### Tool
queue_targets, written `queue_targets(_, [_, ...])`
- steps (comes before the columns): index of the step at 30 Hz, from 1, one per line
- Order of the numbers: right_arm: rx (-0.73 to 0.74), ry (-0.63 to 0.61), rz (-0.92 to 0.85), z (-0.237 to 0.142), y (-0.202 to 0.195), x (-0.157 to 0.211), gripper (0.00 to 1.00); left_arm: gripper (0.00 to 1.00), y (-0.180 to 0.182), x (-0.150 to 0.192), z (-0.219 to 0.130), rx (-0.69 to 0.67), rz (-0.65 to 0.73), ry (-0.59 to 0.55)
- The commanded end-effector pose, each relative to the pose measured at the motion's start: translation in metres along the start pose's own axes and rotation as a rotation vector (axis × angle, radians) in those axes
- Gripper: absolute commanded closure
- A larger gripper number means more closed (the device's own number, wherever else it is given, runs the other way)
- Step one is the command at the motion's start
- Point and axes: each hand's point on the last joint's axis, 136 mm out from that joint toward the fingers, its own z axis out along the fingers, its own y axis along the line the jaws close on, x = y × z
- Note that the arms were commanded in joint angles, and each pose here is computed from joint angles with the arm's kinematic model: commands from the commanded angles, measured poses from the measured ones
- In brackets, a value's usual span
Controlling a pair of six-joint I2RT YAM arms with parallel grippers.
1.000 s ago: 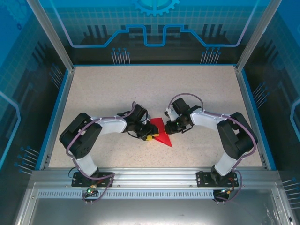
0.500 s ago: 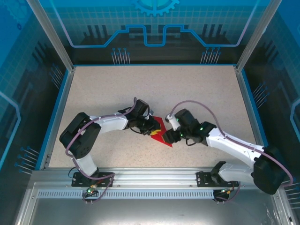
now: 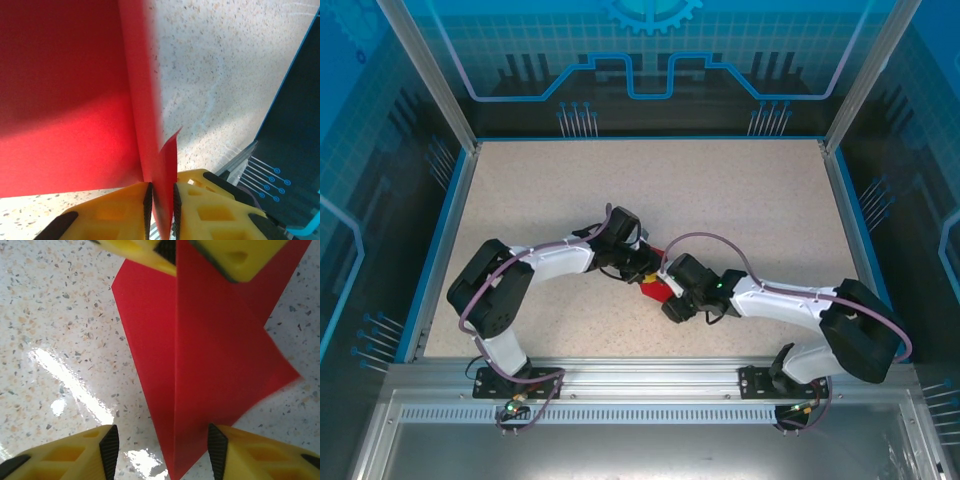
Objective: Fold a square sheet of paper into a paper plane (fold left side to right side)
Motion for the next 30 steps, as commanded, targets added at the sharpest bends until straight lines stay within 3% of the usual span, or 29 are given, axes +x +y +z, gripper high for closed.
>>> queue_targets(1, [0.015,-0.023,-0.015,0.003,0.001,-0.013,0.54,0.78,-0.003,0.004,-0.001,-0.009,-0.018,0.023])
queue_targets(12, [-0.012,0.035,0.027,0.011,-0.001,0.001,0.85,0.59,0.007,0.004,-0.022,-0.021,-0.007,-0.015])
queue_targets(21, [-0.064,0.050,0.061,0.013,0.000,0.004,0.93,0.42,0.023,0.000,-0.047,-0.028,-0.036,-0.066])
queue_targets(27, [-0.140,0.042,0.115,0.009,0.002,0.000,0.98,0.41,0.034,0.000,-0.060,-0.045,-0.042,-0.095])
queue_targets(30, [-0.195,0.030,0.156,0.006,0.003,-0.004,1.00,0.46,0.039,0.003,-0.058,-0.045,-0.038,-0.086])
